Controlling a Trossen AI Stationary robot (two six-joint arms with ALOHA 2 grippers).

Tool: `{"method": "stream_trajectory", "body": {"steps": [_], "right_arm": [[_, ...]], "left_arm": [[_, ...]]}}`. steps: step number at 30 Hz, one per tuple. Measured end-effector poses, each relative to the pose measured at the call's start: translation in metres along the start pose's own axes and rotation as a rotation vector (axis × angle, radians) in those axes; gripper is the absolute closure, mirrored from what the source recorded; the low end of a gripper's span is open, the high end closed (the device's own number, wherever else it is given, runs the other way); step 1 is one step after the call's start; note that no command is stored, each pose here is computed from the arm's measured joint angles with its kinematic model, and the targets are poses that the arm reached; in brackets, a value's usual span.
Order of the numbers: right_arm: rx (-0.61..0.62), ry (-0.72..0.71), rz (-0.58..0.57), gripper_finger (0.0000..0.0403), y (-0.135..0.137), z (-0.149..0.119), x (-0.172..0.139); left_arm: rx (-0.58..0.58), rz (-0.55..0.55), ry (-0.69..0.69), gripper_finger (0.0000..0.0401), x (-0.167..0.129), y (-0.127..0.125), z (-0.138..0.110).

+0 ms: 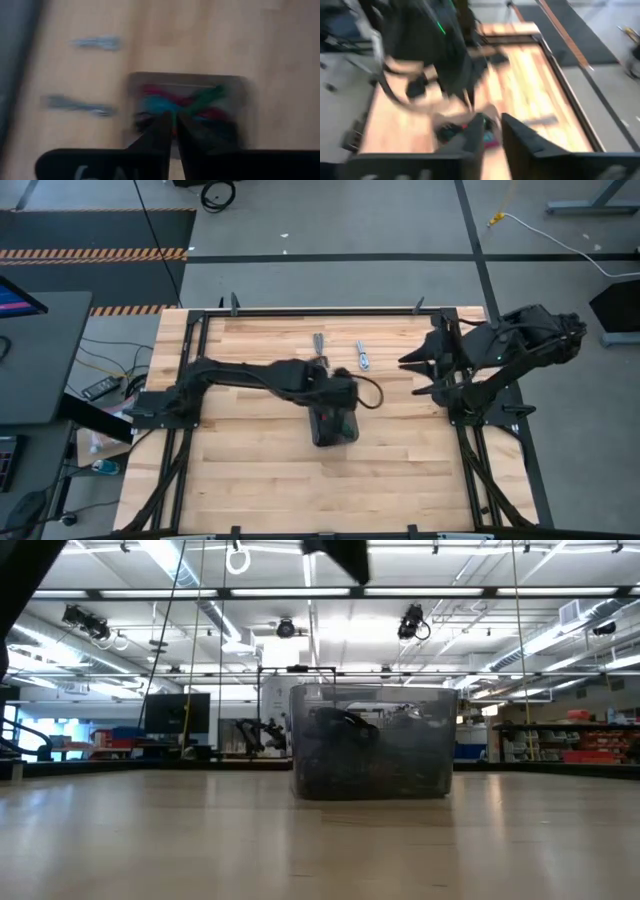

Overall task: Pick and place USB-C Cables
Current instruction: Adjust the black bin

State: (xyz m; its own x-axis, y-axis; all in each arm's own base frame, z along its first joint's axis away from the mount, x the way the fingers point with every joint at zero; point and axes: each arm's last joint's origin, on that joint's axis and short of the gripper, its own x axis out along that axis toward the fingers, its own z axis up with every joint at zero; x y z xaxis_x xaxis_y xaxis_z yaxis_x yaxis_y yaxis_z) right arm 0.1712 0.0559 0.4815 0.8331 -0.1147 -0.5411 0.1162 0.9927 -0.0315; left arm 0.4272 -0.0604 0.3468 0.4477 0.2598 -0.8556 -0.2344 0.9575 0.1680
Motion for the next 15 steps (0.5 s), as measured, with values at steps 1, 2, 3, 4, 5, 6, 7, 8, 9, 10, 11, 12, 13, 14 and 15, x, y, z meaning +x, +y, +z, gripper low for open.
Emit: {"method": "stream_trajectory", "body": {"steps": [1,2,3,4,5,6,7,8,9,10,11,12,13,14,15], "right_arm": [[0.005,0.021,-0.024,0.0356,-0.002,-0.003,0.000],[0.009,0.043,-0.050,0.0378,-0.004,-0.005,0.000],[0.012,0.063,-0.073,0.0390,-0.005,-0.008,-0.001],[0.021,0.077,-0.091,0.0393,-0.006,-0.009,-0.001],[0.035,0.086,-0.104,0.0393,-0.006,-0.011,0.001],[0.044,0.093,-0.114,0.0394,-0.006,-0.013,0.003],[0.037,0.110,-0.121,0.0397,-0.005,-0.016,0.008],[0.028,0.130,-0.129,0.0398,-0.003,-0.019,0.014],[0.025,0.146,-0.138,0.0399,-0.001,-0.022,0.022],[0.029,0.163,-0.147,0.0398,0.000,-0.026,0.030],[0.032,0.186,-0.153,0.0398,0.001,-0.031,0.040],[0.036,0.209,-0.159,0.0398,0.001,-0.036,0.051],[0.040,0.224,-0.167,0.0398,0.001,-0.041,0.062],[0.044,0.240,-0.164,0.0398,0.000,-0.047,0.074],[0.059,0.255,-0.155,0.0398,-0.001,-0.054,0.086]], "left_arm": [[-0.003,0.044,0.008,0.0374,-0.008,0.006,-0.006],[-0.014,0.077,0.032,0.0377,-0.015,0.011,-0.012],[-0.047,0.093,0.038,0.0380,-0.026,0.016,-0.016],[-0.078,0.111,0.060,0.0383,-0.037,0.022,-0.022],[-0.106,0.142,0.085,0.0386,-0.045,0.027,-0.028],[-0.138,0.168,0.082,0.0388,-0.056,0.031,-0.033],[-0.164,0.187,0.050,0.0391,-0.063,0.032,-0.035],[-0.170,0.198,0.021,0.0392,-0.070,0.033,-0.037],[-0.167,0.202,-0.001,0.0393,-0.080,0.034,-0.041],[-0.174,0.214,-0.027,0.0394,-0.088,0.035,-0.043],[-0.203,0.226,-0.067,0.0394,-0.099,0.038,-0.045],[-0.223,0.238,-0.096,0.0394,-0.110,0.039,-0.050],[-0.233,0.250,-0.123,0.0393,-0.117,0.040,-0.053],[-0.244,0.259,-0.157,0.0391,-0.126,0.043,-0.055],[-0.246,0.276,-0.182,0.0390,-0.132,0.042,-0.058]]}}
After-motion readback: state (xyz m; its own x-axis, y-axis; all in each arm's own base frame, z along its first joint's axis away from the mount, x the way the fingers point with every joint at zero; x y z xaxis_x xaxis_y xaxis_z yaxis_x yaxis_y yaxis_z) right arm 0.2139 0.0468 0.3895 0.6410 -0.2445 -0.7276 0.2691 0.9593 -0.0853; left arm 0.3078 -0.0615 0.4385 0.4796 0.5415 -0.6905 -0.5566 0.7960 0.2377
